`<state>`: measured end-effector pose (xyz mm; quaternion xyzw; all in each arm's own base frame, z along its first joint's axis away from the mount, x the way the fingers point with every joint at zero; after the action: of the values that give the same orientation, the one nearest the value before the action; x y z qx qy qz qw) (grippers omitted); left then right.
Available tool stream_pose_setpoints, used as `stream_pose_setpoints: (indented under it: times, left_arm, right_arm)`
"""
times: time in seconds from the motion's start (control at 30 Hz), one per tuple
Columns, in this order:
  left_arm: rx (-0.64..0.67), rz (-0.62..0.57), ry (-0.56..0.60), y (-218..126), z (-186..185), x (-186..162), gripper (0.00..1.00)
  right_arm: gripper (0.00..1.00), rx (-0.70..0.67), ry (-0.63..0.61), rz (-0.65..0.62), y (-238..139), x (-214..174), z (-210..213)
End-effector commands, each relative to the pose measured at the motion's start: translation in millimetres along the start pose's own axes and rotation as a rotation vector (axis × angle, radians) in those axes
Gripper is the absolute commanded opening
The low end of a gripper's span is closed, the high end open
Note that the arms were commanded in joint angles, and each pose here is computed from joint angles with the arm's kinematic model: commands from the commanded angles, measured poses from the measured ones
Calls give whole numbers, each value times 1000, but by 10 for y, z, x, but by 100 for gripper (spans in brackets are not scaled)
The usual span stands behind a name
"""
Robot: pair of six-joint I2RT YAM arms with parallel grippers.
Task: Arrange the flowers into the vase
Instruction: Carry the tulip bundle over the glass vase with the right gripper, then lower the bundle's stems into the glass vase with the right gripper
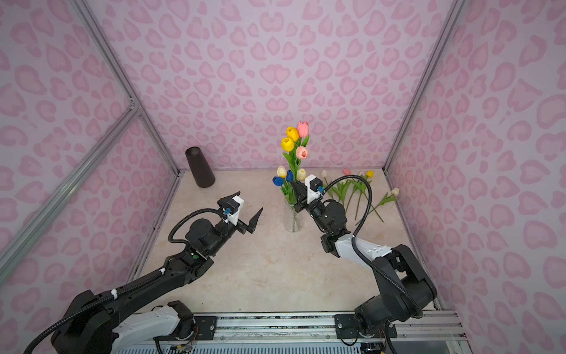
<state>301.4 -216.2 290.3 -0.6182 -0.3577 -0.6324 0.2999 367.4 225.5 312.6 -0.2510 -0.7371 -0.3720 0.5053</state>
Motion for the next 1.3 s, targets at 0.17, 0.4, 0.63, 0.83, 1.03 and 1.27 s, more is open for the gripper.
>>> stream_pose_setpoints:
  times: [0.17,0.4,0.63,0.83,1.03,1.27]
  left_arm:
    - [7,-28,6,-4,13,62,99]
    - [6,-26,3,-6,9,67,99]
    - [8,-28,5,-15,13,73,99]
    - [6,-27,5,-12,12,62,99]
    - [10,-24,6,-33,17,57,99]
    - [8,-23,8,-23,16,58,99]
  right_arm:
    - [0,-56,-47,-40,-15,-57,-74]
    - [0,-44,-25,-60,32,-92,-55]
    - [0,-16,-14,-85,92,29,-37]
    - [0,8,-6,-79,129,11,-4]
    - [0,-4,-8,-59,74,-158,12]
    - [0,0,-25,-39,6,-256,43]
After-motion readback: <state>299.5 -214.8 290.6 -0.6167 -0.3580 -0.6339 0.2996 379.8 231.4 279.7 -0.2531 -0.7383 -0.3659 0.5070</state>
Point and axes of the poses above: each gripper's point midway between its finger pads, its own y axis out along the fingers, its own z axis along the line the jaws close on, x = y × z, the point moved 2 cm from there along -y, back along the fingers, and after that the axes turned 15 degrees about -y, right-handed, at the moved point
